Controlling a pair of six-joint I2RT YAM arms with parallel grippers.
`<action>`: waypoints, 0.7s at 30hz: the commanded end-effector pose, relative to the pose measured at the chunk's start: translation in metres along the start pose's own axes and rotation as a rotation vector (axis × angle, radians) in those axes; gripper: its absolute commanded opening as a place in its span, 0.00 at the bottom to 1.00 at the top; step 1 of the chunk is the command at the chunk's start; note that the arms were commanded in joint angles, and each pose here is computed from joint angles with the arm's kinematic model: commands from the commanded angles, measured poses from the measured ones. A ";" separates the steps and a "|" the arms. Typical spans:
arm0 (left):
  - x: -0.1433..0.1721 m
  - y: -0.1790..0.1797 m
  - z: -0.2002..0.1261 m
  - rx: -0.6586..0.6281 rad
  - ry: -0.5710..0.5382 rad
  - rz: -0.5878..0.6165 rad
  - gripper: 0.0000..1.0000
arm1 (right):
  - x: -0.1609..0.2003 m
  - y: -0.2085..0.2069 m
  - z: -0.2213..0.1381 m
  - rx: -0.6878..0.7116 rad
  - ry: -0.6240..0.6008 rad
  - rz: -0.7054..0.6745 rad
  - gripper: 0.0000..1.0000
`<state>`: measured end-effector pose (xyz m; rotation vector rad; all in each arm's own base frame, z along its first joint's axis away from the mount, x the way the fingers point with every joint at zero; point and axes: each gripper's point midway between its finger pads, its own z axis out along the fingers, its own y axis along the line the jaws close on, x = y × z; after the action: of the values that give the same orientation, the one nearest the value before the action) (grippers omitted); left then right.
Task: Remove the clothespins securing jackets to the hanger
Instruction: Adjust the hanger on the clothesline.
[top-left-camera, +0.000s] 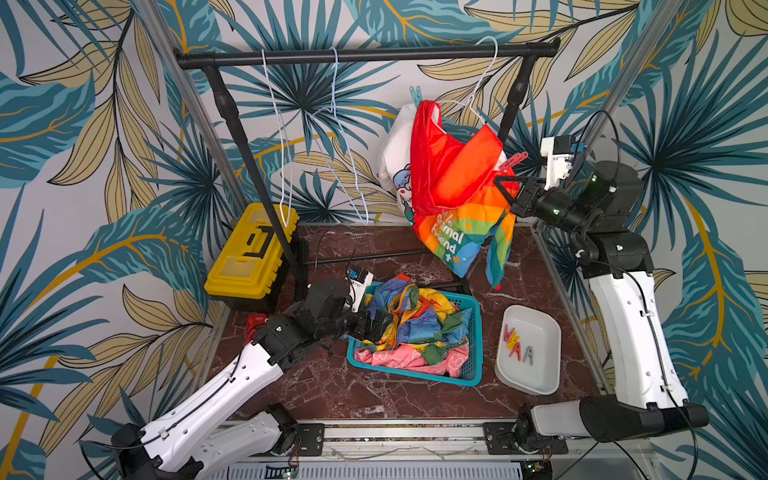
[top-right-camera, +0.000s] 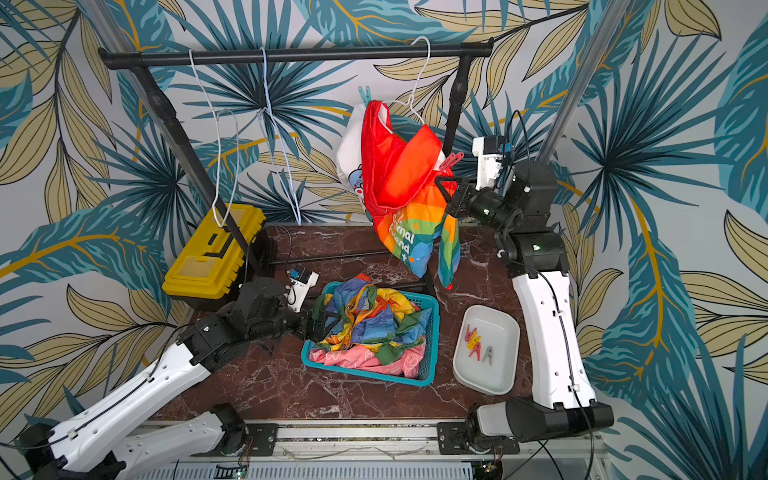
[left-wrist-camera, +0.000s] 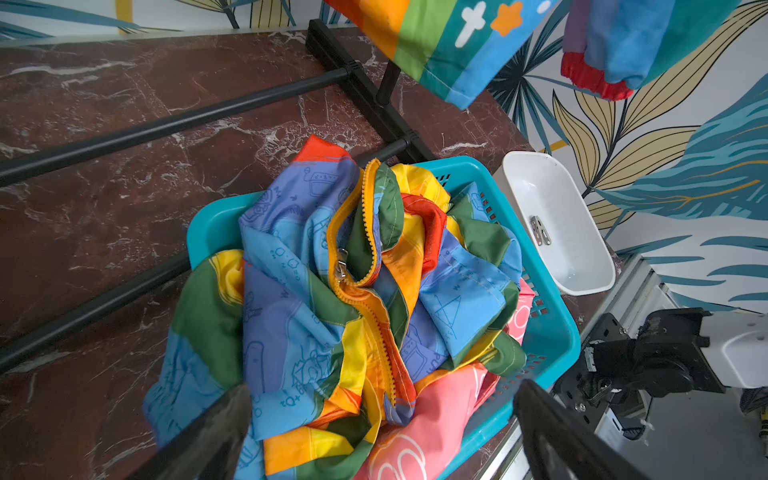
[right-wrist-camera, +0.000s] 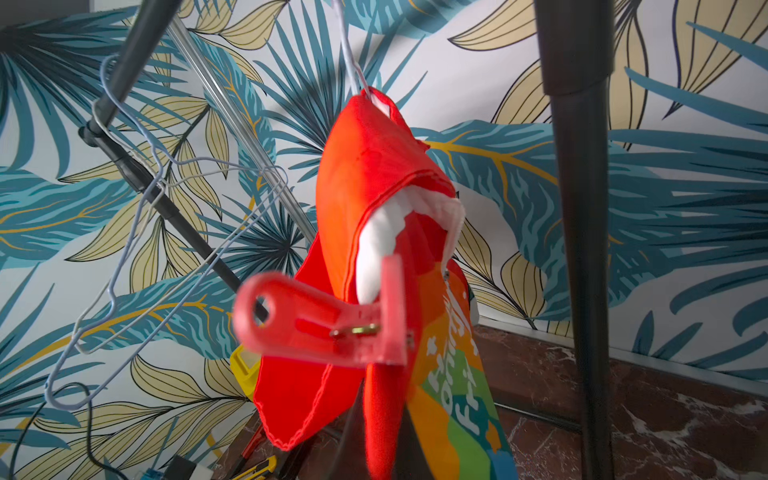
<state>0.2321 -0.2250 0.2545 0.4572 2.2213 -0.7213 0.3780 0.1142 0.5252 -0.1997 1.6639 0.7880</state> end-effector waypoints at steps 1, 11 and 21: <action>-0.007 0.001 0.001 -0.008 -0.021 0.006 1.00 | -0.036 0.032 -0.019 -0.076 -0.119 -0.047 0.00; -0.003 -0.004 0.014 0.019 0.029 -0.025 1.00 | -0.075 0.068 -0.046 -0.140 -0.238 -0.148 0.00; -0.007 0.002 0.007 -0.016 -0.005 -0.028 0.99 | -0.076 0.090 -0.077 -0.142 -0.247 -0.163 0.00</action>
<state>0.2385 -0.2341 0.2355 0.4452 2.2974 -0.7258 0.3216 0.1157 0.6079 -0.2752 1.4450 0.7959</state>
